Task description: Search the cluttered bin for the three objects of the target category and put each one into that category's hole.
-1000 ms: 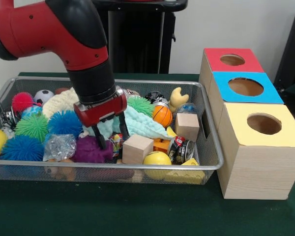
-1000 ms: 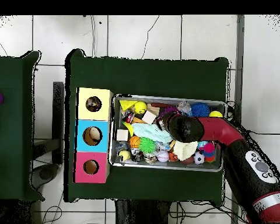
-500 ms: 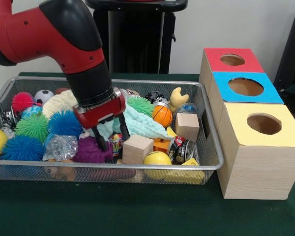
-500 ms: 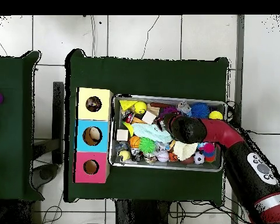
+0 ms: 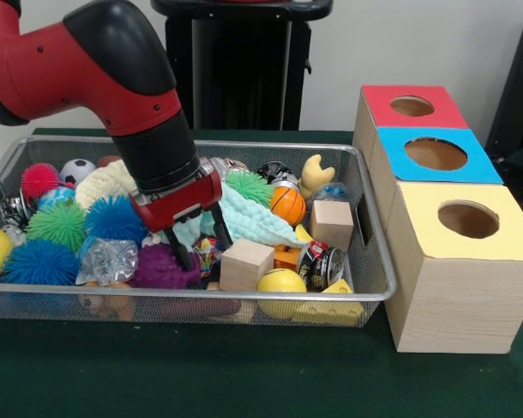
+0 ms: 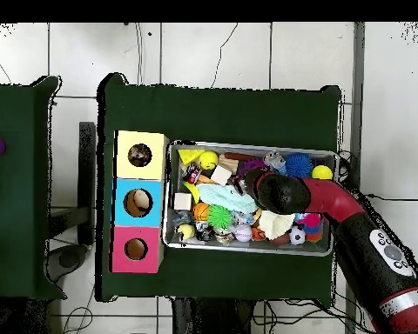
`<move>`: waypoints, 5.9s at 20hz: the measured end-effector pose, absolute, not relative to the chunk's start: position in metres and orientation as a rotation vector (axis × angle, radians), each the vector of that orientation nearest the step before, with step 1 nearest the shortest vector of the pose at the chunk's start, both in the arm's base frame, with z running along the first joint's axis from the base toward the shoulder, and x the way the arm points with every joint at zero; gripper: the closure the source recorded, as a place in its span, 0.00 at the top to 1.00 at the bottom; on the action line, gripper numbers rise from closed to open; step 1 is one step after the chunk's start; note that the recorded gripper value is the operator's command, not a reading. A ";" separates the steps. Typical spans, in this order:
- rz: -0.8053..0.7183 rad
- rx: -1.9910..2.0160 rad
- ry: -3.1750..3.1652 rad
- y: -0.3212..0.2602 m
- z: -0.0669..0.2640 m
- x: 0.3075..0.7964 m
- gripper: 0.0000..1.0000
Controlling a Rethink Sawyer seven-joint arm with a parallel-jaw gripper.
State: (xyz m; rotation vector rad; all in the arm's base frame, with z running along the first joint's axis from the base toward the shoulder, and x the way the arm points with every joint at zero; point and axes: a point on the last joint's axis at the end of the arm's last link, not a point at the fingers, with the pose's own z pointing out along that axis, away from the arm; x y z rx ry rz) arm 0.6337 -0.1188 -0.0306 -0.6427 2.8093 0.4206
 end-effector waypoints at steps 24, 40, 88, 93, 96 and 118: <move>0.328 -0.732 2.736 -0.109 -0.029 0.630 0.00; 0.031 -0.908 2.390 -0.065 -0.077 0.611 0.00; 0.078 -0.681 2.613 -0.099 0.057 0.562 0.00; 0.084 -0.687 2.612 -0.090 0.061 0.564 0.00; 0.124 -0.690 2.624 -0.080 0.050 0.559 1.00; 0.211 -0.680 2.653 -0.064 0.027 0.547 1.00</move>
